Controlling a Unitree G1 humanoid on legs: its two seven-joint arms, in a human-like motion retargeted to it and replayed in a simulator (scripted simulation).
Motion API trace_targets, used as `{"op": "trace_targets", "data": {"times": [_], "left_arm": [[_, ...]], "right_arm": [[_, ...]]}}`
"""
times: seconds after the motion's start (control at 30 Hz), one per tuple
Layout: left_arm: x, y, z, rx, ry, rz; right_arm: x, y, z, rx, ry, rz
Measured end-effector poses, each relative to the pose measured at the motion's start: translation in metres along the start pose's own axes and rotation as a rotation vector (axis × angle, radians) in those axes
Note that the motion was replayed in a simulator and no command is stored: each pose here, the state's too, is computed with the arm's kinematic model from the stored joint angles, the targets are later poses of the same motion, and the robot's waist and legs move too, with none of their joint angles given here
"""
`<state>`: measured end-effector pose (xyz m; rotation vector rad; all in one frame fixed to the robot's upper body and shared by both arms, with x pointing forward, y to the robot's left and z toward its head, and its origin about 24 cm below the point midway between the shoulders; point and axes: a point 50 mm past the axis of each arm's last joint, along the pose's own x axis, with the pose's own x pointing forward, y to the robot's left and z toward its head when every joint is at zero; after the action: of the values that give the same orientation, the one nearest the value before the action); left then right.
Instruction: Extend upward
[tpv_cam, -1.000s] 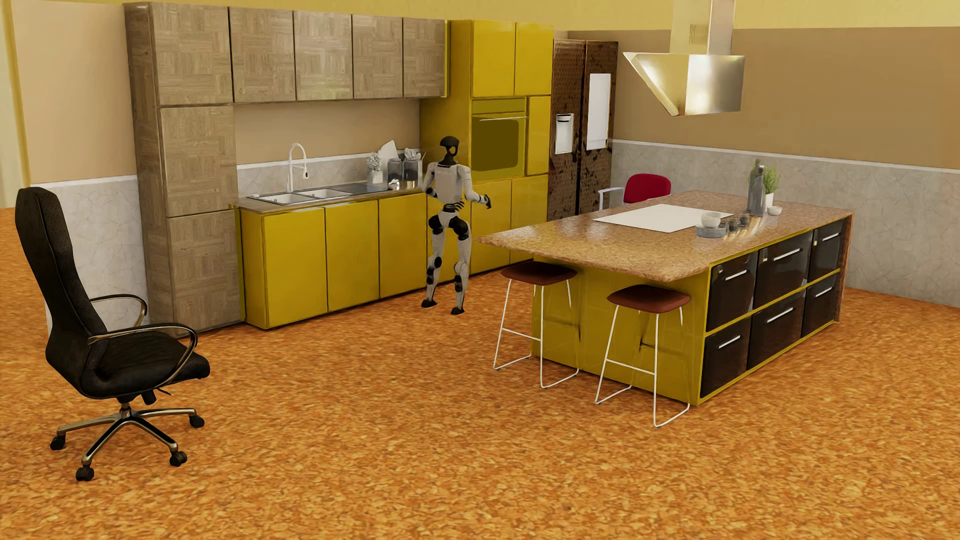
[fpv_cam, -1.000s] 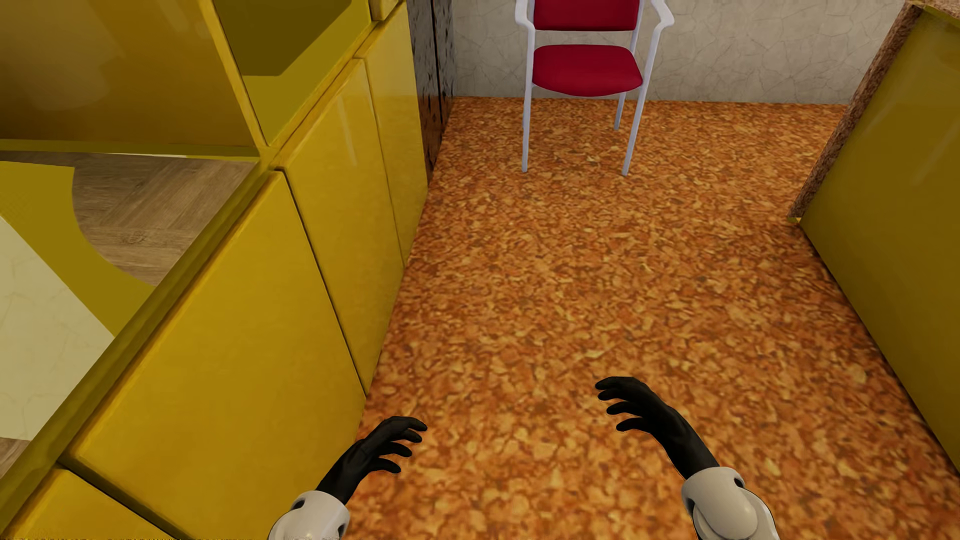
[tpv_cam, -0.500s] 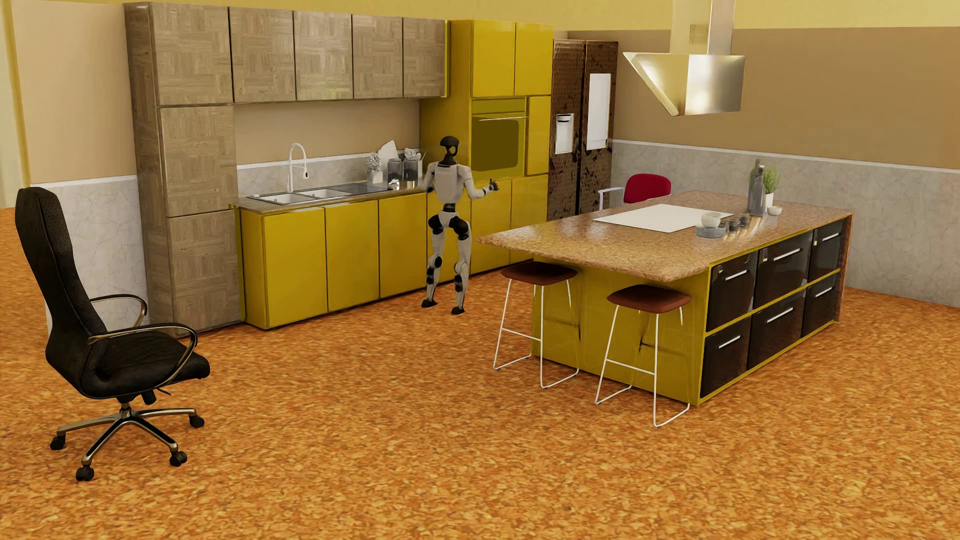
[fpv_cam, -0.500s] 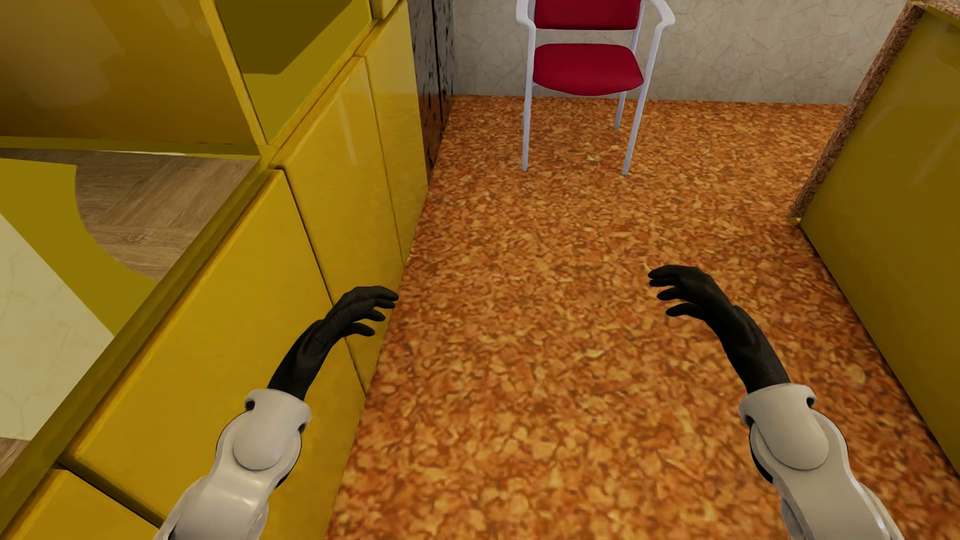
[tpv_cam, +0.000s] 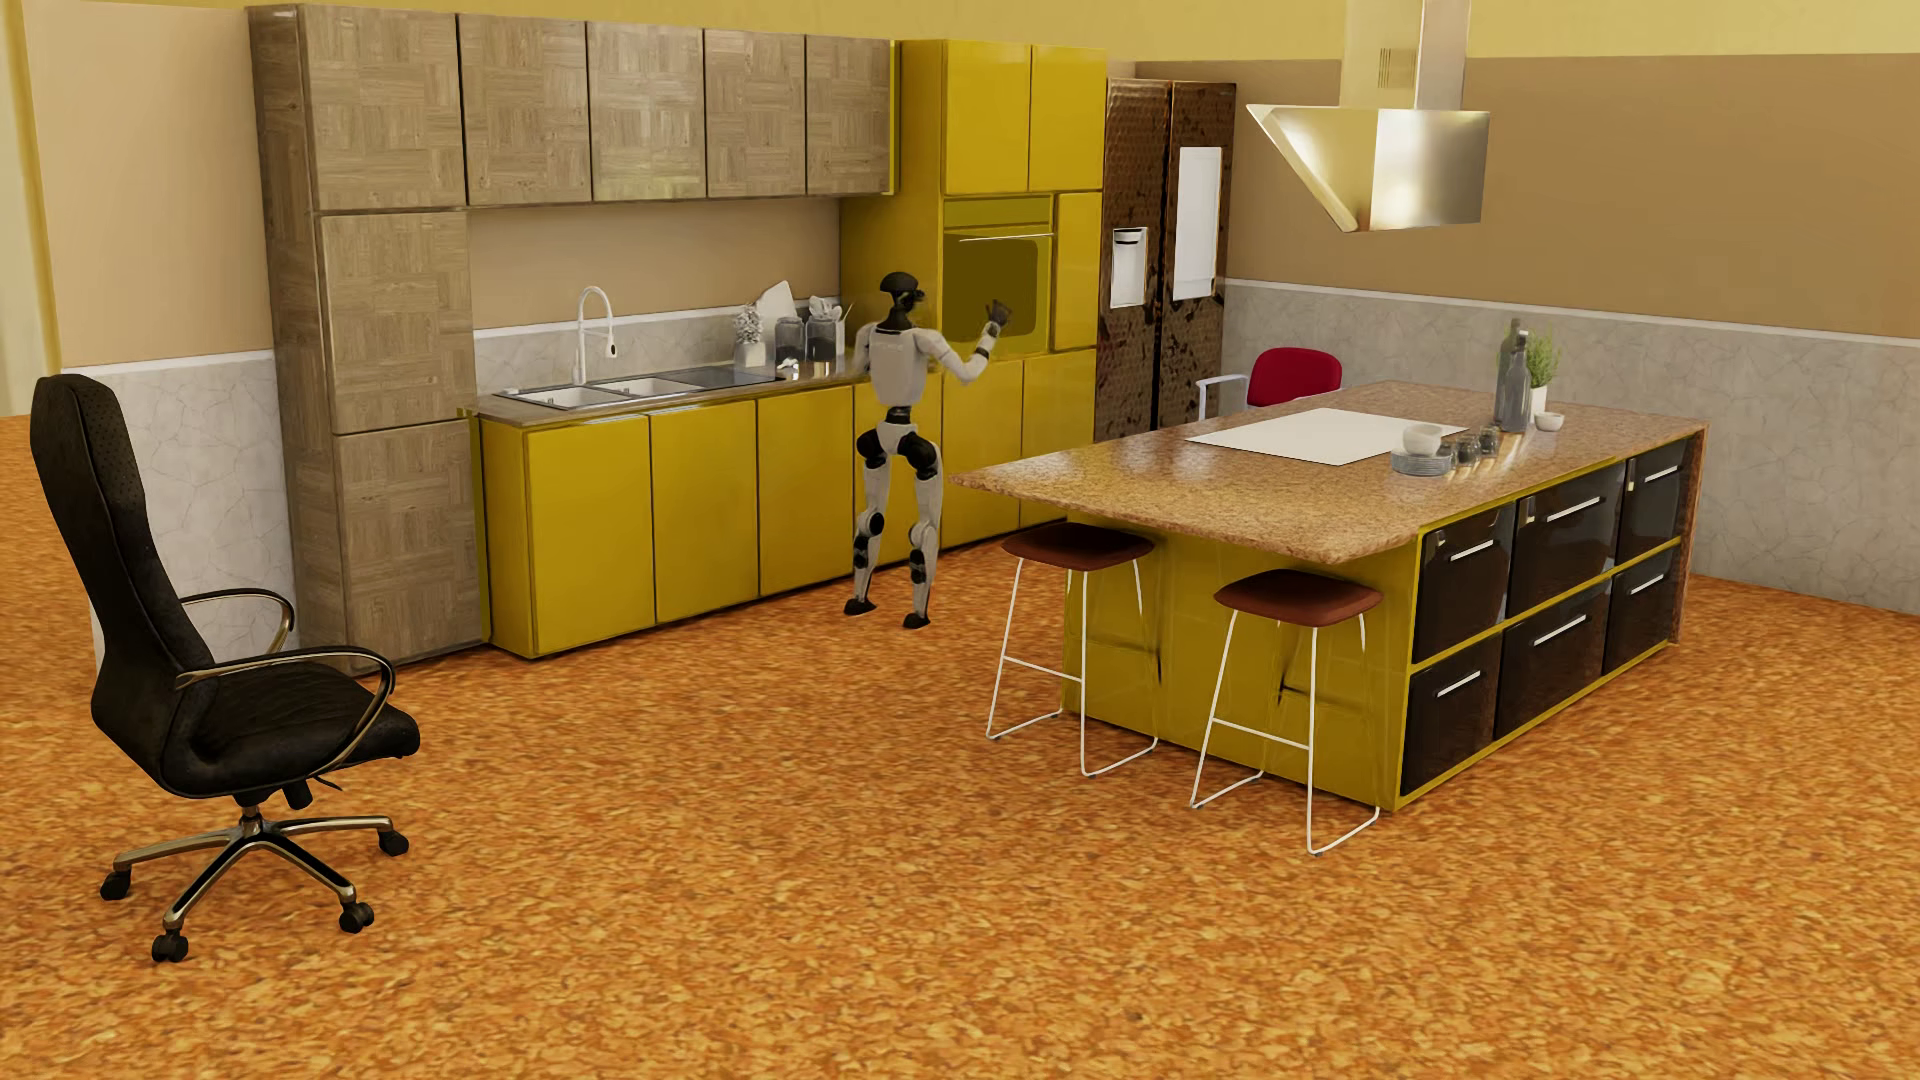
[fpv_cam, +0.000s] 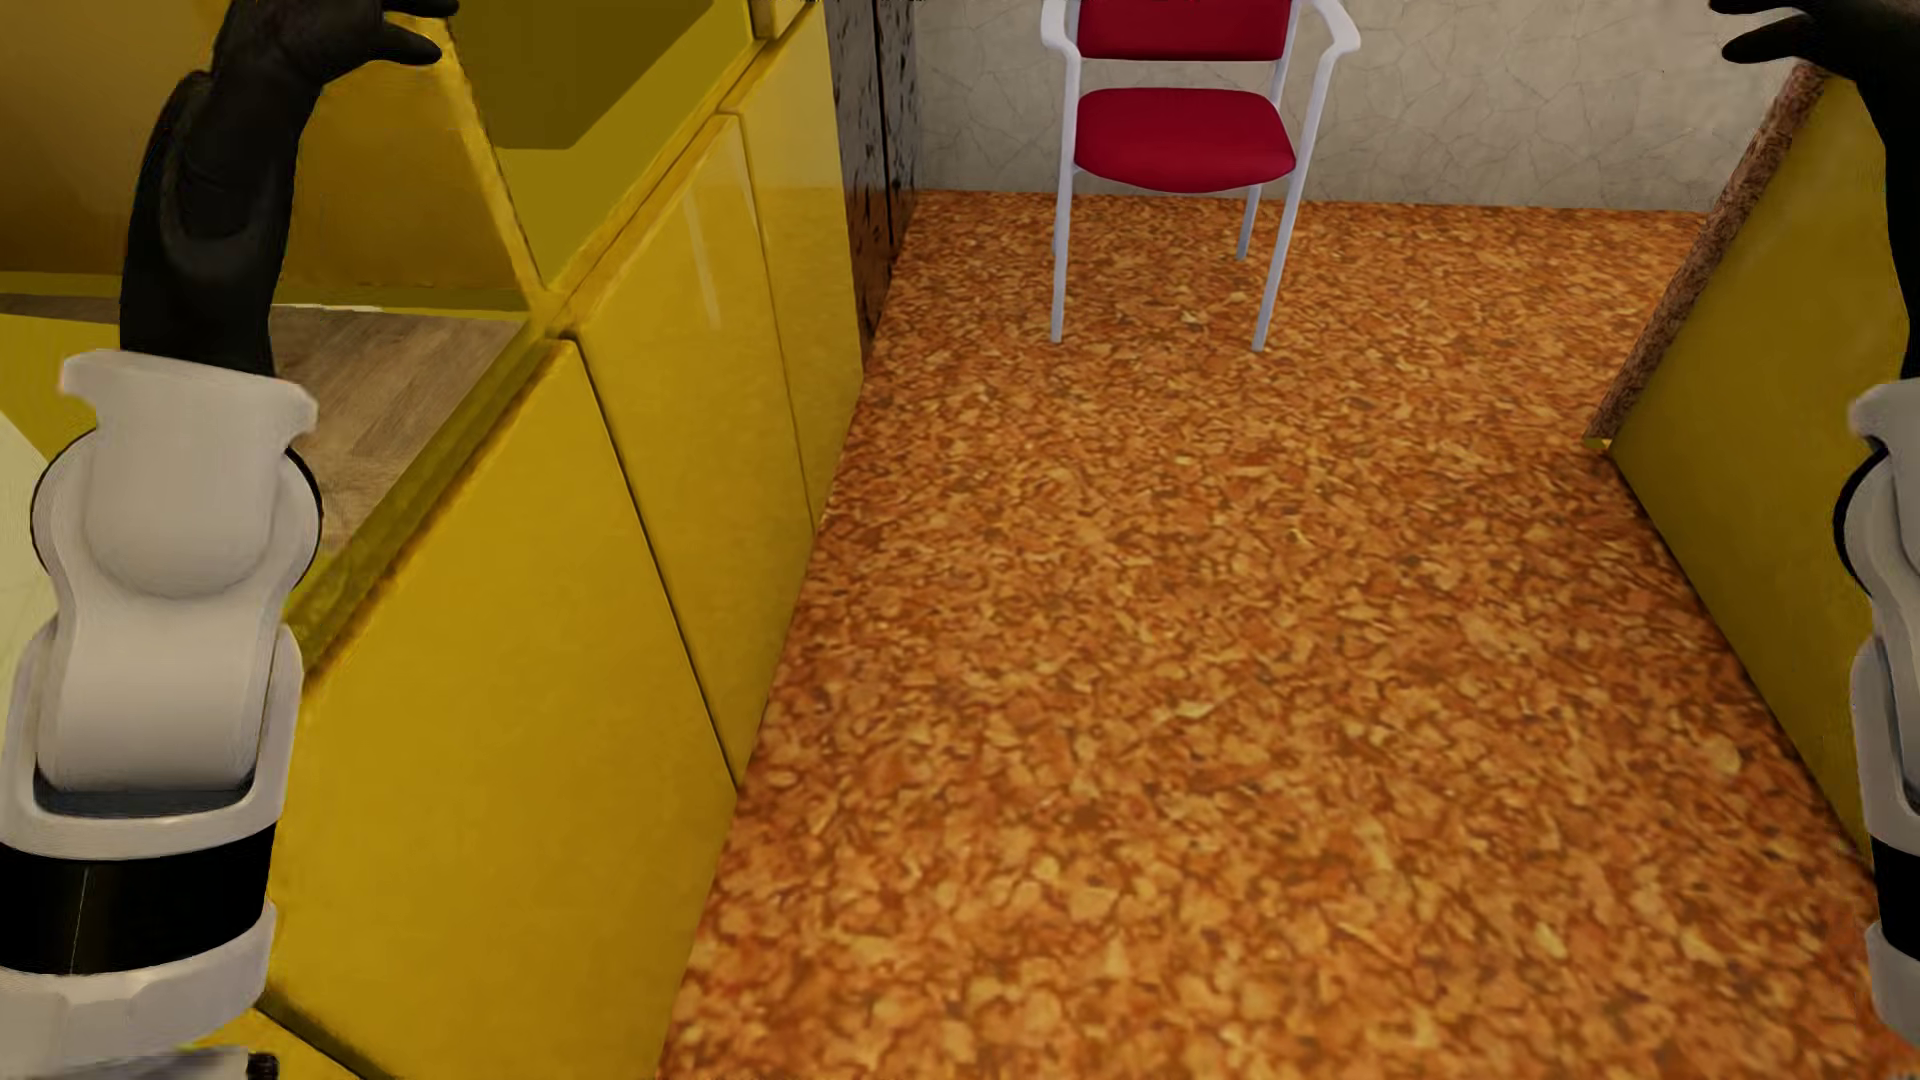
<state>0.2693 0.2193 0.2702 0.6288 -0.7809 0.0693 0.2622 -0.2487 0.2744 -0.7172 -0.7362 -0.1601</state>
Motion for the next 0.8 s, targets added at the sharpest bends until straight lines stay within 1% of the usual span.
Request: {"op": "trace_targets", "data": {"times": [0.13,0.23,0.4,0.53,0.6,0.63,0.8], "left_arm": [[0.034,0.035,0.041,0.092,-0.185,0.091],[0.050,0.046,0.070,0.143,-0.302,0.107],[0.072,0.046,0.109,0.199,-0.441,0.077],[0.090,0.048,0.133,0.241,-0.505,0.069],[0.098,0.055,0.144,0.248,-0.528,0.093],[0.102,0.053,0.150,0.283,-0.542,0.071],[0.116,0.061,0.178,0.367,-0.589,0.073]], "right_arm": [[0.030,-0.031,0.049,-0.082,-0.216,-0.083],[0.044,-0.047,0.082,-0.136,-0.347,-0.124],[0.063,-0.062,0.130,-0.184,-0.522,-0.168],[0.078,-0.069,0.156,-0.228,-0.592,-0.173],[0.082,-0.071,0.173,-0.249,-0.642,-0.172],[0.083,-0.071,0.180,-0.259,-0.664,-0.169],[0.095,-0.077,0.205,-0.323,-0.709,-0.171]]}}
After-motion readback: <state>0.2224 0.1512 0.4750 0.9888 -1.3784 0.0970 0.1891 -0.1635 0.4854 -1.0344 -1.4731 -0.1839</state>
